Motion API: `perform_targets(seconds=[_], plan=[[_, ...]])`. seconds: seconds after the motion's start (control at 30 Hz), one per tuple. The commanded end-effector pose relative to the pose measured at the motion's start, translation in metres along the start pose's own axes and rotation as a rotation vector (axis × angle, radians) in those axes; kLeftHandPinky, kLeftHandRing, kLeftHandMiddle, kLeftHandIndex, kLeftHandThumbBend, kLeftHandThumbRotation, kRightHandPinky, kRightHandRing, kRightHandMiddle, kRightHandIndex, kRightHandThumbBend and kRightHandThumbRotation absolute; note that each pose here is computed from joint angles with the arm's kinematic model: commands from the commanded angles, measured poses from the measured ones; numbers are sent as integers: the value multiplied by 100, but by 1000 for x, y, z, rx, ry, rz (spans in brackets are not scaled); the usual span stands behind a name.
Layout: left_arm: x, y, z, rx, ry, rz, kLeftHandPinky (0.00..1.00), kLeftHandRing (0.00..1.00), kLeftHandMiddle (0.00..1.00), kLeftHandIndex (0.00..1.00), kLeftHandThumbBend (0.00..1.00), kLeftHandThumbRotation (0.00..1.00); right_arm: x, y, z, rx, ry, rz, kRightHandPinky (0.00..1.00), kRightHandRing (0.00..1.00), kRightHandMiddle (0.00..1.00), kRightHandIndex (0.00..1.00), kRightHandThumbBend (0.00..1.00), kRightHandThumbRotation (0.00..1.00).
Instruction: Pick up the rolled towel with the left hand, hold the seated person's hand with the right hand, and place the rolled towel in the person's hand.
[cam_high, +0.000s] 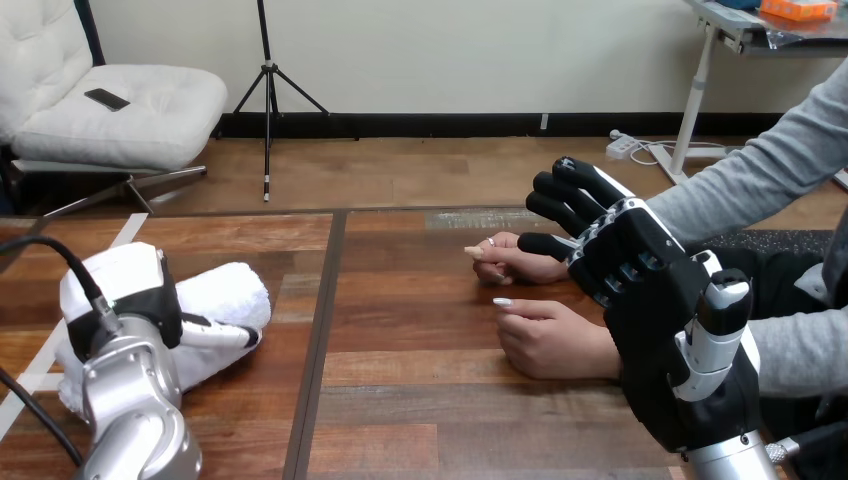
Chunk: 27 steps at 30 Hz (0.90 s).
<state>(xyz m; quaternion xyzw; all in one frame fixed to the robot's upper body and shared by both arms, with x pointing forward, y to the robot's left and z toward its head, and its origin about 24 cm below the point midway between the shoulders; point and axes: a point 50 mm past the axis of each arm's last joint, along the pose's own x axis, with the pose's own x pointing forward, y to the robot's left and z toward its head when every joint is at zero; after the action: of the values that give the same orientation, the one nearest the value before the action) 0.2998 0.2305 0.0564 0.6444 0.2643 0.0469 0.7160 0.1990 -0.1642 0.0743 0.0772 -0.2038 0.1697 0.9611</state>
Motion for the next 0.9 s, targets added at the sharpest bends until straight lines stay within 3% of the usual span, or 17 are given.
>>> perform_targets(seconds=[0.0, 0.87], plan=[[2, 12, 9, 13, -19, 55, 99, 99, 98, 95, 99, 55, 11, 0, 14, -15, -83, 20, 77, 87, 86, 85, 100, 100], [2, 1, 11, 8, -32, 23, 100, 100, 99, 96, 100, 48, 10, 0, 16, -21, -92, 25, 78, 88, 86, 85, 100, 100]])
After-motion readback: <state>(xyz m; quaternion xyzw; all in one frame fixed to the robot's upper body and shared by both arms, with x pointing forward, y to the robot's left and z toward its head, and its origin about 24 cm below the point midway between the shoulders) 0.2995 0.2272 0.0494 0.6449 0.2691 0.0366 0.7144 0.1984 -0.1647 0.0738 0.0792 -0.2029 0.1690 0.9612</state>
